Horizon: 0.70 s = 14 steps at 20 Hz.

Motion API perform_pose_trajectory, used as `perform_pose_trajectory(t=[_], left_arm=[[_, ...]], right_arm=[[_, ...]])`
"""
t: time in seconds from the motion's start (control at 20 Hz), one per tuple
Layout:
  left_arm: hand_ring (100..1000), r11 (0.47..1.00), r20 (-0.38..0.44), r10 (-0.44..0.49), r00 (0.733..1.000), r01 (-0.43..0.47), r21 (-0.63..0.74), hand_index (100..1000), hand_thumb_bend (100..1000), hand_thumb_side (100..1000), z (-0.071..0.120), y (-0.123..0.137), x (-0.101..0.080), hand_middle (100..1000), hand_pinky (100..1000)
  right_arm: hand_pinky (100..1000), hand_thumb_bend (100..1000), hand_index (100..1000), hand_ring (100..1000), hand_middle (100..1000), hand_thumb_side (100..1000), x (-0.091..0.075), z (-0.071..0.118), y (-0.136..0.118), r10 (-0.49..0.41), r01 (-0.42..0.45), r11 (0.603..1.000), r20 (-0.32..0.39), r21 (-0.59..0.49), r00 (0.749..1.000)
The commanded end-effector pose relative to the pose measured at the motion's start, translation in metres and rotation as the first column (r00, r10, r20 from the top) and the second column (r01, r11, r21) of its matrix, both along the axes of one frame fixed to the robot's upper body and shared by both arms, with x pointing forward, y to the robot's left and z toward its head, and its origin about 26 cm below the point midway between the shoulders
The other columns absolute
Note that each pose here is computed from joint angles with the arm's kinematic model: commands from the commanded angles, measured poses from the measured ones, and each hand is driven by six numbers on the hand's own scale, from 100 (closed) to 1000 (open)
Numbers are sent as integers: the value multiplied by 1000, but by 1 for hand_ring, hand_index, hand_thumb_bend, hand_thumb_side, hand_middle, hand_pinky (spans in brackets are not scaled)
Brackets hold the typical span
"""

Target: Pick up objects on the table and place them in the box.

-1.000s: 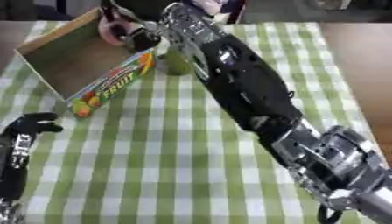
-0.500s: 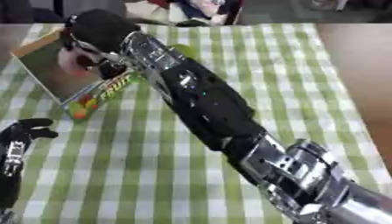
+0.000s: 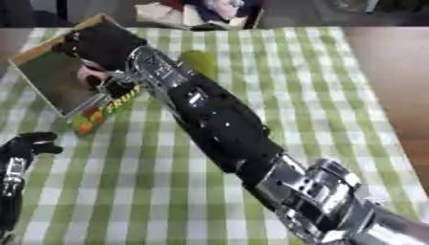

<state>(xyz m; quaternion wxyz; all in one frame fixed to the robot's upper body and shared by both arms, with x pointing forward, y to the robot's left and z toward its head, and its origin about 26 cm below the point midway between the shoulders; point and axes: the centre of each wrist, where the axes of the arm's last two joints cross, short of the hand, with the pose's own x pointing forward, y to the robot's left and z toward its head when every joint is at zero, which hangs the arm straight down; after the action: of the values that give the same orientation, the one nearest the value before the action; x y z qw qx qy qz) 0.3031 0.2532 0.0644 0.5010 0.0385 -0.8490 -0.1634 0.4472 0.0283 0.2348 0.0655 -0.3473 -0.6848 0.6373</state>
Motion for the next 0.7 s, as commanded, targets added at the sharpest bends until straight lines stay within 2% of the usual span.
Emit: perform_pose_trajectory(t=[0.05, 0.1, 0.25, 0.35, 0.45, 0.55, 0.7], left_arm=[[614, 1000, 11, 14, 1000, -14, 12, 733, 100, 918, 3, 6, 0, 658, 826], [614, 1000, 10, 17, 1000, -17, 14, 733, 100, 917, 3, 6, -1, 658, 826], [614, 999, 12, 30, 999, -30, 14, 733, 100, 916, 3, 9, -1, 658, 826], [613, 999, 14, 38, 999, -38, 14, 733, 100, 916, 4, 10, -1, 658, 826], [613, 999, 15, 49, 999, -50, 13, 733, 100, 916, 4, 12, -1, 658, 826], [614, 998, 16, 55, 998, -55, 14, 733, 100, 916, 4, 13, -1, 658, 827], [613, 998, 17, 61, 998, -62, 14, 733, 100, 917, 4, 14, -2, 658, 827]], right_arm=[[722, 145, 945, 741, 743, 100, 3, 36, -17, 6, -8, 1000, 71, 27, 997], [724, 140, 946, 743, 745, 100, 5, 42, -23, 2, -4, 1000, 71, 24, 997], [741, 100, 953, 759, 764, 177, 14, 45, -44, -29, 29, 1000, 33, -3, 999], [757, 100, 962, 775, 785, 260, 21, 40, -58, -53, 52, 998, -12, -32, 999], [764, 100, 966, 782, 795, 298, 28, 31, -73, -91, 87, 994, -65, -66, 994], [769, 100, 968, 787, 802, 335, 33, 23, -87, -133, 122, 988, -109, -99, 985], [779, 100, 971, 798, 817, 438, 40, 15, -103, -197, 176, 975, -161, -135, 967]])
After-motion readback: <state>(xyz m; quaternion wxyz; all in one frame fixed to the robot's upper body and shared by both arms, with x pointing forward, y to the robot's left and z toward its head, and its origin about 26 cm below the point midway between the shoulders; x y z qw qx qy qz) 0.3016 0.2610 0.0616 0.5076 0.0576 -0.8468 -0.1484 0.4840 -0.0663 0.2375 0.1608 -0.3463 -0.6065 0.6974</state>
